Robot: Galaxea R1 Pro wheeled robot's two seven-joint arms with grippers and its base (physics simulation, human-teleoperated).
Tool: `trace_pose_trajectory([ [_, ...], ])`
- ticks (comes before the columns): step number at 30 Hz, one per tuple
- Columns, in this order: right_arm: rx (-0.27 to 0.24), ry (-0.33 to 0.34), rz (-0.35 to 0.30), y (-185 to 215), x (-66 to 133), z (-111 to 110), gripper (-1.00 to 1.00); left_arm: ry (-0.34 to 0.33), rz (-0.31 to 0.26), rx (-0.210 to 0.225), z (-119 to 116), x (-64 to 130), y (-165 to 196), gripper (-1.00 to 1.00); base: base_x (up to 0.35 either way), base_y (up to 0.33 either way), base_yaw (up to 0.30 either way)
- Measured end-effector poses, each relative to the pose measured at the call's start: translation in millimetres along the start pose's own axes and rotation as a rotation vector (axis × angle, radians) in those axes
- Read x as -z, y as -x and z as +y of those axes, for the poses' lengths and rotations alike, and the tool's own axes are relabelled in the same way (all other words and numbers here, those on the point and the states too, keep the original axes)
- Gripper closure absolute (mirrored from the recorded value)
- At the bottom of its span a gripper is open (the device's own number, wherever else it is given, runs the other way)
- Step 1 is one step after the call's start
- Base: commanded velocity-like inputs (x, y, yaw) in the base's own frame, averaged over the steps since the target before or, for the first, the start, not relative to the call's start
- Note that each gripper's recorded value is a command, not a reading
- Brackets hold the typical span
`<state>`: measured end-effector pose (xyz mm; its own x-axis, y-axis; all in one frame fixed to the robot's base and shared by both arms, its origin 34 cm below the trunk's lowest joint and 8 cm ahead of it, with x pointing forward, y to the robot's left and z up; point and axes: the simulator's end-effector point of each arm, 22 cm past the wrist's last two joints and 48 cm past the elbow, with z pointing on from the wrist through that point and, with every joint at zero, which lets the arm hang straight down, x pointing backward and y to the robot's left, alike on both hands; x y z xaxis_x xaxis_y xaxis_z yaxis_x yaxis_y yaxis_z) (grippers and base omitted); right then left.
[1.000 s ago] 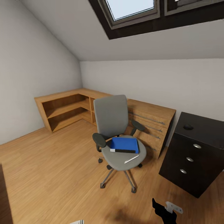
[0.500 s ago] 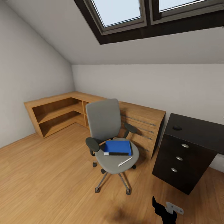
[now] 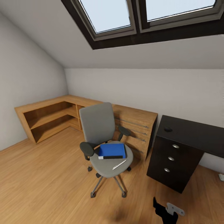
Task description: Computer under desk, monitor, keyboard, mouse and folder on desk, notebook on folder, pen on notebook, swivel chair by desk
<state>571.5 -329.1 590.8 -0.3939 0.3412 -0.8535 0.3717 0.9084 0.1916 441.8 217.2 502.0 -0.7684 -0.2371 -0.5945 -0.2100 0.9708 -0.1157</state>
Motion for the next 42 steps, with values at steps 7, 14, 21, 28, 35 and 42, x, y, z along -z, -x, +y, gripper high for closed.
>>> trace_pose_trajectory([
  [7,-0.002,-0.003,-0.006,13.5,5.3,1.5,-1.0,-0.003,-0.009,-0.003,-2.8,9.6,10.1,-1.0,0.0,0.0,-0.079],
  [14,0.001,-0.003,-0.005,22.8,11.2,2.4,-1.0,-0.003,-0.01,-0.004,-4.0,18.6,17.6,-1.0,0.0,0.0,-0.008],
  [21,-0.001,-0.004,0.0,30.8,17.0,5.1,-1.0,-0.004,-0.01,-0.004,-5.9,27.6,24.1,-1.0,0.0,0.0,0.0],
  [28,-0.013,0.005,0.004,29.4,20.6,16.0,-1.0,-0.005,-0.013,-0.004,-6.8,30.2,26.7,-1.0,0.0,0.0,-0.129],
  [35,-0.017,0.006,0.002,30.0,20.9,17.7,-1.0,-0.006,-0.018,-0.004,-7.1,30.3,28.2,-1.0,0.0,0.0,-0.246],
  [42,-0.017,0.006,0.0,30.8,20.8,17.3,-1.0,-0.006,-0.019,-0.004,-7.3,30.4,28.9,-1.0,0.0,0.0,-0.265],
])
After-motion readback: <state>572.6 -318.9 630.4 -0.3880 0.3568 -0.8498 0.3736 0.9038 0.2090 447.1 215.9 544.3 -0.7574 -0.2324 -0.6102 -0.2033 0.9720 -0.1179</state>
